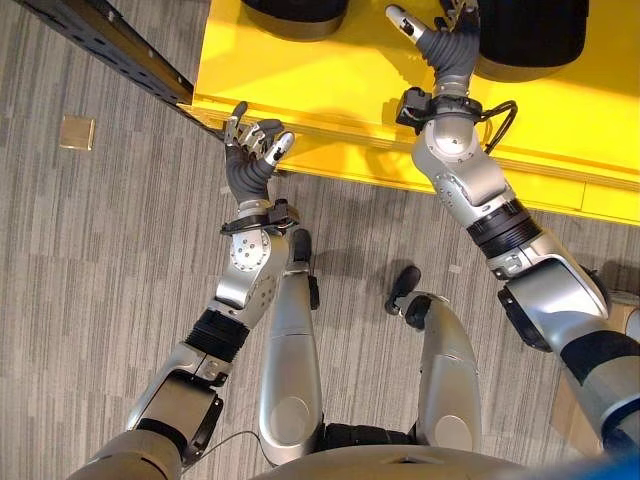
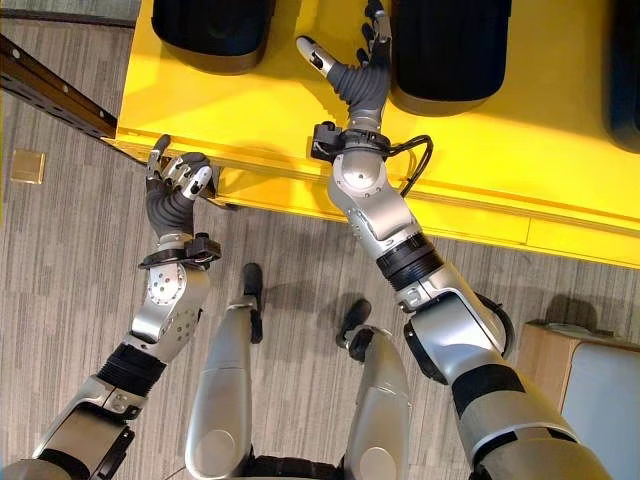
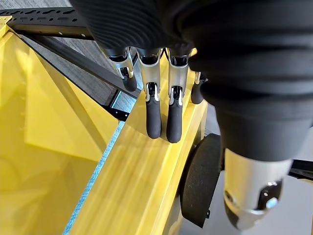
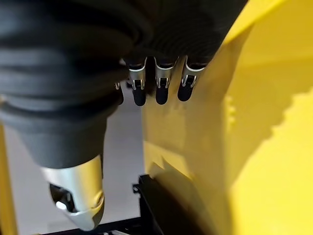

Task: Move parts from the plastic box to the shelf.

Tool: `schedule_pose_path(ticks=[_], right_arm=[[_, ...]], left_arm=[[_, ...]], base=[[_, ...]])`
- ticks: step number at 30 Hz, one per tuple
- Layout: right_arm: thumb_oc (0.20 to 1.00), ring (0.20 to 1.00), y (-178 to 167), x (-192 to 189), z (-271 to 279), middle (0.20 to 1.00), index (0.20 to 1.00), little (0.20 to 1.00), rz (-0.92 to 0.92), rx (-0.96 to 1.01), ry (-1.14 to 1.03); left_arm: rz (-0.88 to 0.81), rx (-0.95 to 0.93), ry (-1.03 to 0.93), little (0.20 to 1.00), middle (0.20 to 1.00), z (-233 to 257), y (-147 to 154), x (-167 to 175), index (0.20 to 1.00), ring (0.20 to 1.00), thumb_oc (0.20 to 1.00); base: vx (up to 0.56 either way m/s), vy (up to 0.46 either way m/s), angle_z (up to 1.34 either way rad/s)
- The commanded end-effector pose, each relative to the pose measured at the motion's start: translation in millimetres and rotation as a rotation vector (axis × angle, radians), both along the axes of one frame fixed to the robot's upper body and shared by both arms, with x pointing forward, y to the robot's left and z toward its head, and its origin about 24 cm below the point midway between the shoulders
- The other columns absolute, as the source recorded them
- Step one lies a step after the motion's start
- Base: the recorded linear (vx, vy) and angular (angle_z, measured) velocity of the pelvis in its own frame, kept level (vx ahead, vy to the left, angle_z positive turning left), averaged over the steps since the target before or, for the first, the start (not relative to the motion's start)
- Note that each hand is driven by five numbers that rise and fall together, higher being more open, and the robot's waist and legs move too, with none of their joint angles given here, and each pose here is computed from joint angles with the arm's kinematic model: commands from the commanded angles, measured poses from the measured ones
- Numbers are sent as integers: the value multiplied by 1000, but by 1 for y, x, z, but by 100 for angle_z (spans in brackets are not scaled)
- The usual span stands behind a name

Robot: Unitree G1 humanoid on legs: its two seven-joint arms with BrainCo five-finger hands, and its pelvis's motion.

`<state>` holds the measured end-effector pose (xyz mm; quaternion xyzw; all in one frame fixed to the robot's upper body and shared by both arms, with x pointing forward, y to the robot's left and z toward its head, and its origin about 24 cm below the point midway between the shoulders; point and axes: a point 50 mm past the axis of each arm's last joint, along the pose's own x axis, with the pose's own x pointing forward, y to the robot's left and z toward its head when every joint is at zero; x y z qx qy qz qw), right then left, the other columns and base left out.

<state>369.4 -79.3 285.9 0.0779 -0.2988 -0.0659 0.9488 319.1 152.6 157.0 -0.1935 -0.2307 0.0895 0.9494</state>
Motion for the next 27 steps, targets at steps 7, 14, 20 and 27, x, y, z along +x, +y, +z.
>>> schedule_pose_path(ticks=[7, 14, 20, 27], right_arm=[[1000, 1000, 20, -27, 10, 1000, 1000, 1000, 199, -169, -144], [1000, 1000, 59, -46, -34, 1000, 1000, 1000, 467, -337, -72], [1000, 1000, 52, -67, -46, 1000, 1000, 1000, 568, -267, -49], [1000, 1000, 13, -91, -90, 1000, 1000, 1000, 578, -259, 35]], left_arm=[[-45, -3, -191, 1000, 1000, 41, -32, -1, 1000, 1000, 1000], [24, -79, -202, 1000, 1000, 38, -18, -11, 1000, 1000, 1000], [75, -114, -138, 1000, 1000, 21, -7, -18, 1000, 1000, 1000], [140, -164, -103, 1000, 1000, -5, 7, -43, 1000, 1000, 1000]], base=[[-9, -1, -7], [-19, -35, -4], [-28, -36, -3], [48, -15, -5]])
